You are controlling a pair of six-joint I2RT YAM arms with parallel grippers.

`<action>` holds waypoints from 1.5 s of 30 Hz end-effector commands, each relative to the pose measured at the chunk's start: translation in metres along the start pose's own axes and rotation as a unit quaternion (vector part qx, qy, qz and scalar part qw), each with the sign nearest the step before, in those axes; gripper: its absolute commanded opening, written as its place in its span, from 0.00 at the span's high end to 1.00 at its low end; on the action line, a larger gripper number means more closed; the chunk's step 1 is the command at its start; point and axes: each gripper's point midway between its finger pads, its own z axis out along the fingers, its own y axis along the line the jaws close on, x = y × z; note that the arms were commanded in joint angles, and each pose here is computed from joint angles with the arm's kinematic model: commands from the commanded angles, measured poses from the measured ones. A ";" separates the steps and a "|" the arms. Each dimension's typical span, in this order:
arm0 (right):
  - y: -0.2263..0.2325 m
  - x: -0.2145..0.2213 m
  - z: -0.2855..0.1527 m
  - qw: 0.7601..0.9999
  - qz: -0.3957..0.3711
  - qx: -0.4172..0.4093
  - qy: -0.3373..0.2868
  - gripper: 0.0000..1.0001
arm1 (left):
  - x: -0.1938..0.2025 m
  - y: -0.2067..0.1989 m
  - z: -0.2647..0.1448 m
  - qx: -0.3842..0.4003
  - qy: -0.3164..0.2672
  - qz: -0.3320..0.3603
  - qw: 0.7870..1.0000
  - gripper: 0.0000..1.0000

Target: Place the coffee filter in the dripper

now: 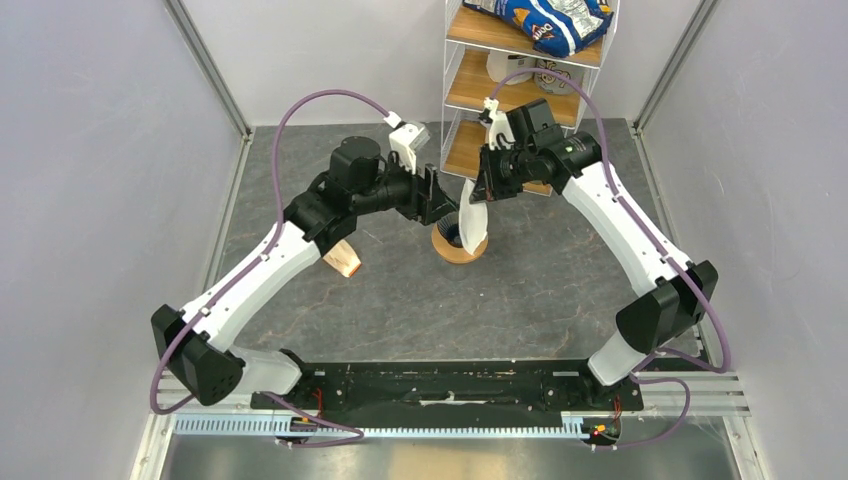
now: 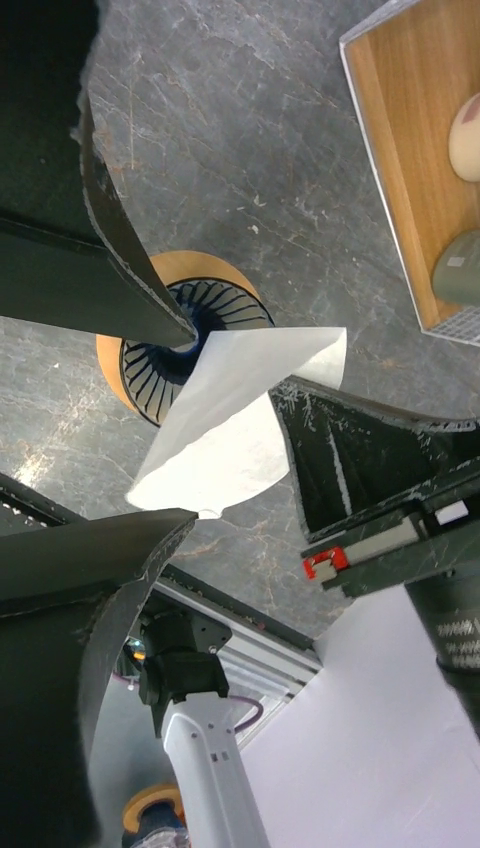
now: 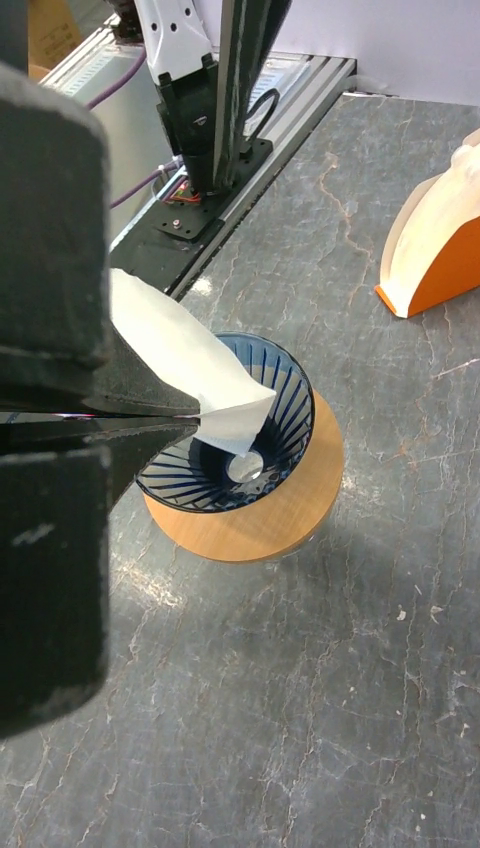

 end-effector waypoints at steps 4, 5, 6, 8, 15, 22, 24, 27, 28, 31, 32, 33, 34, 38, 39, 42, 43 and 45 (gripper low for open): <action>0.013 -0.017 -0.010 0.999 -0.014 0.013 -0.035 1.00 | -0.010 0.002 0.015 -0.037 -0.001 -0.011 0.999 0.35; 0.014 -0.016 -0.010 0.999 -0.016 0.014 -0.036 1.00 | -0.007 0.004 0.018 -0.045 0.007 -0.008 0.999 0.36; 0.017 -0.016 -0.010 0.999 -0.020 0.012 -0.036 1.00 | -0.005 0.005 0.021 -0.049 0.013 -0.003 0.999 0.36; 0.019 -0.016 -0.011 0.999 -0.025 0.012 -0.039 1.00 | 0.001 0.011 0.025 -0.073 0.027 0.008 0.997 0.39; 0.013 -0.009 -0.009 0.998 -0.049 0.024 -0.023 1.00 | 0.019 0.034 0.023 -0.134 0.080 0.019 0.988 0.68; -0.001 0.004 0.008 0.996 -0.085 0.028 0.023 1.00 | 0.019 0.048 0.021 -0.169 0.081 0.027 0.982 0.88; -0.004 0.003 0.011 0.995 -0.094 0.027 0.026 0.95 | 0.019 0.053 0.022 -0.176 0.082 0.027 0.981 0.90; -0.007 0.000 0.012 0.994 -0.104 0.029 0.028 0.71 | 0.015 0.051 0.025 -0.168 0.081 0.026 0.982 0.91; -0.007 -0.001 0.012 0.994 -0.105 0.028 0.030 0.65 | 0.014 0.047 0.026 -0.161 0.081 0.022 0.983 0.91; -0.006 -0.001 0.014 0.993 -0.107 0.024 0.030 0.55 | 0.014 0.041 0.029 -0.145 0.081 0.007 0.986 0.92; -0.007 0.000 0.015 0.993 -0.108 0.022 0.032 0.52 | 0.016 0.039 0.031 -0.141 0.083 -0.001 0.987 0.93; -0.007 0.000 0.016 0.993 -0.111 0.023 0.032 0.50 | 0.018 0.037 0.033 -0.133 0.087 -0.010 0.987 0.93; -0.010 0.000 0.018 0.993 -0.111 0.028 0.032 0.49 | 0.020 0.034 0.034 -0.127 0.089 -0.017 0.988 0.93; -0.019 0.005 0.018 0.990 -0.127 0.044 0.042 0.49 | 0.026 0.038 0.038 -0.129 0.100 -0.042 0.986 0.94; -0.020 0.007 0.017 0.990 -0.128 0.046 0.045 0.48 | 0.027 0.040 0.039 -0.131 0.102 -0.049 0.985 0.94; -0.024 0.013 0.016 0.986 -0.149 0.047 0.051 0.40 | 0.032 0.046 0.044 -0.137 0.112 -0.057 0.983 0.86; -0.025 0.014 0.016 0.986 -0.152 0.048 0.053 0.37 | 0.032 0.048 0.045 -0.139 0.113 -0.057 0.982 0.82; -0.025 0.014 0.017 0.985 -0.156 0.046 0.054 0.31 | 0.032 0.050 0.046 -0.143 0.113 -0.054 0.982 0.73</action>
